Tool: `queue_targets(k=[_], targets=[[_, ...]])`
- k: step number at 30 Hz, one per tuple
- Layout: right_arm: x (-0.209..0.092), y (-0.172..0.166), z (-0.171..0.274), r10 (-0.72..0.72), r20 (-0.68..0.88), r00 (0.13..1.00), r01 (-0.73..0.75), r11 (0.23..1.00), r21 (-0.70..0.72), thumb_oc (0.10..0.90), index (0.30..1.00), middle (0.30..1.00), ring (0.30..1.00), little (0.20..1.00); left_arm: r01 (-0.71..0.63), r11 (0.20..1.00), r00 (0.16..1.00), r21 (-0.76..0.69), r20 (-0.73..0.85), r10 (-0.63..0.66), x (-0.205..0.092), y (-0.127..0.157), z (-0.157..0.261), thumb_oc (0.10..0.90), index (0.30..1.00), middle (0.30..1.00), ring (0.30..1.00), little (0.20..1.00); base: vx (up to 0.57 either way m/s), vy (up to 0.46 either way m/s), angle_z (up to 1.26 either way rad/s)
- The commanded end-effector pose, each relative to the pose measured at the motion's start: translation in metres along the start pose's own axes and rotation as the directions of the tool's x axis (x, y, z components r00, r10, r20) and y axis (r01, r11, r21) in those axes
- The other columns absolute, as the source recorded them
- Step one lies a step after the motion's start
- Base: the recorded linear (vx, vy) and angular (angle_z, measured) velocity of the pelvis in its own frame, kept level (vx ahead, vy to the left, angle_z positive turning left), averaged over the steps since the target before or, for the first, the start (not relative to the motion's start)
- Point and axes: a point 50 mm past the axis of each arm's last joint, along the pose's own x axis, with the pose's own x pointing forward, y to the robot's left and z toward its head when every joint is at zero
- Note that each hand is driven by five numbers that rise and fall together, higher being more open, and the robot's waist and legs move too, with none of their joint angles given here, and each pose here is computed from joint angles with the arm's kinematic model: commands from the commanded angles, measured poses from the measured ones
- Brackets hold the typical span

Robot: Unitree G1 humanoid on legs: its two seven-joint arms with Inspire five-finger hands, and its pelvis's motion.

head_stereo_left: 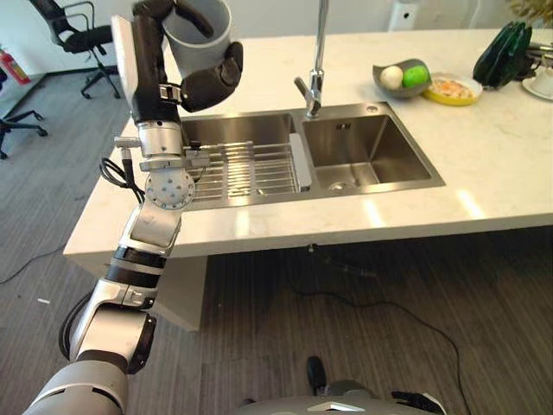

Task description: Place the dishes in the dishwasher.

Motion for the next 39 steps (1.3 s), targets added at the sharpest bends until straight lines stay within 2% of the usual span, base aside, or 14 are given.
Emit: queue_targets(k=[1, 2, 4, 8, 10, 11, 19, 25, 27, 29, 30, 34, 36, 39], targets=[[-0.003, -0.009, -0.015, -0.053, -0.040, 0.998, 0.054, 0.998, 0.033, 0.800, 0.900, 0.900, 0.900, 0.900, -0.103, 0.992, 0.975, -0.067, 0.192, 0.114, 0.017, 0.025, 0.032, 0.400, 0.300, 0.300, 0.300, 0.300, -0.06, -0.004, 0.04], [-0.003, -0.005, -0.015, -0.058, -0.035, 0.998, 0.061, 0.993, 0.098, 0.800, 0.900, 0.900, 0.900, 0.900, -0.094, 0.995, 0.976, -0.038, 0.192, 0.100, 0.005, 0.032, 0.031, 0.400, 0.300, 0.300, 0.300, 0.300, -0.02, 0.005, 0.04], [-0.003, -0.001, -0.017, -0.061, -0.037, 0.997, 0.065, 0.992, 0.111, 0.800, 0.900, 0.900, 0.900, 0.900, -0.089, 0.996, 0.979, 0.006, 0.187, 0.087, -0.005, 0.039, 0.030, 0.400, 0.300, 0.300, 0.300, 0.300, -0.02, 0.004, 0.08], [-0.002, 0.015, -0.011, -0.040, -0.007, 0.999, 0.041, 0.994, 0.098, 0.800, 0.900, 0.900, 0.900, 0.900, -0.055, 0.975, 0.993, 0.215, 0.111, 0.031, -0.048, 0.065, 0.018, 0.400, 0.300, 0.300, 0.300, 0.300, -0.03, -0.003, 0.15], [-0.001, 0.017, -0.010, -0.033, 0.001, 0.999, 0.033, 0.996, 0.081, 0.800, 0.900, 0.900, 0.900, 0.900, -0.057, 0.967, 0.995, 0.250, 0.096, 0.033, -0.056, 0.071, 0.017, 0.400, 0.300, 0.300, 0.300, 0.300, 0.01, -0.015, 0.19], [0.001, 0.025, 0.005, 0.021, 0.039, 0.999, -0.018, 0.996, -0.092, 0.800, 0.900, 0.900, 0.900, 0.900, -0.037, 0.945, 0.998, 0.326, 0.067, 0.016, -0.068, 0.082, 0.013, 0.400, 0.300, 0.300, 0.300, 0.300, -0.01, -0.037, 0.25], [0.003, 0.014, 0.041, -0.048, 0.185, 0.982, 0.066, 0.993, -0.095, 0.800, 0.900, 0.900, 0.900, 0.900, -0.091, 0.960, 0.995, 0.264, 0.067, 0.076, -0.082, 0.095, 0.026, 0.400, 0.300, 0.300, 0.300, 0.300, -0.08, -0.111, 0.60], [0.003, -0.008, 0.036, -0.111, 0.147, 0.983, 0.129, 0.985, -0.114, 0.800, 0.900, 0.900, 0.900, 0.900, -0.060, 0.970, 0.998, 0.237, 0.050, 0.050, -0.084, 0.092, 0.028, 0.400, 0.300, 0.300, 0.300, 0.300, -0.17, -0.034, 2.71], [0.002, -0.015, 0.028, -0.164, 0.108, 0.981, 0.168, 0.985, -0.027, 0.800, 0.900, 0.900, 0.900, 0.900, -0.004, 0.975, 0.998, 0.222, 0.063, -0.011, -0.085, 0.084, 0.032, 0.400, 0.300, 0.300, 0.300, 0.300, -0.25, -0.033, 2.03], [0.002, -0.014, 0.028, -0.163, 0.107, 0.981, 0.167, 0.986, -0.024, 0.800, 0.900, 0.900, 0.900, 0.900, -0.001, 0.975, 0.998, 0.223, 0.064, -0.013, -0.085, 0.084, 0.033, 0.400, 0.300, 0.300, 0.300, 0.300, -0.07, 0.086, 2.40], [0.004, -0.007, 0.045, -0.178, 0.147, 0.973, 0.169, 0.983, 0.072, 0.800, 0.900, 0.900, 0.900, 0.900, 0.034, 0.977, 0.994, 0.208, 0.094, -0.055, -0.084, 0.077, 0.037, 0.400, 0.300, 0.300, 0.300, 0.300, 0.06, 0.232, 2.52], [0.005, 0.008, 0.059, -0.141, 0.205, 0.968, 0.131, 0.989, 0.062, 0.800, 0.900, 0.900, 0.900, 0.900, 0.026, 0.972, 0.997, 0.233, 0.065, -0.043, -0.088, 0.076, 0.033, 0.400, 0.300, 0.300, 0.300, 0.300, 0.09, 0.201, 1.34], [0.004, 0.013, 0.076, -0.146, 0.263, 0.954, 0.108, 0.982, 0.154, 0.800, 0.900, 0.900, 0.900, 0.900, 0.019, 0.980, 0.998, 0.199, 0.059, -0.031, -0.088, 0.074, 0.033, 0.400, 0.300, 0.300, 0.300, 0.300, 0.15, 0.308, 0.59], [0.001, 0.020, 0.080, -0.124, 0.306, 0.944, 0.052, 0.971, 0.234, 0.800, 0.900, 0.900, 0.900, 0.900, 0.124, 0.985, 0.990, 0.119, 0.051, -0.131, -0.084, 0.044, 0.027, 0.400, 0.300, 0.300, 0.300, 0.300, 0.12, 0.252, 0.79]])
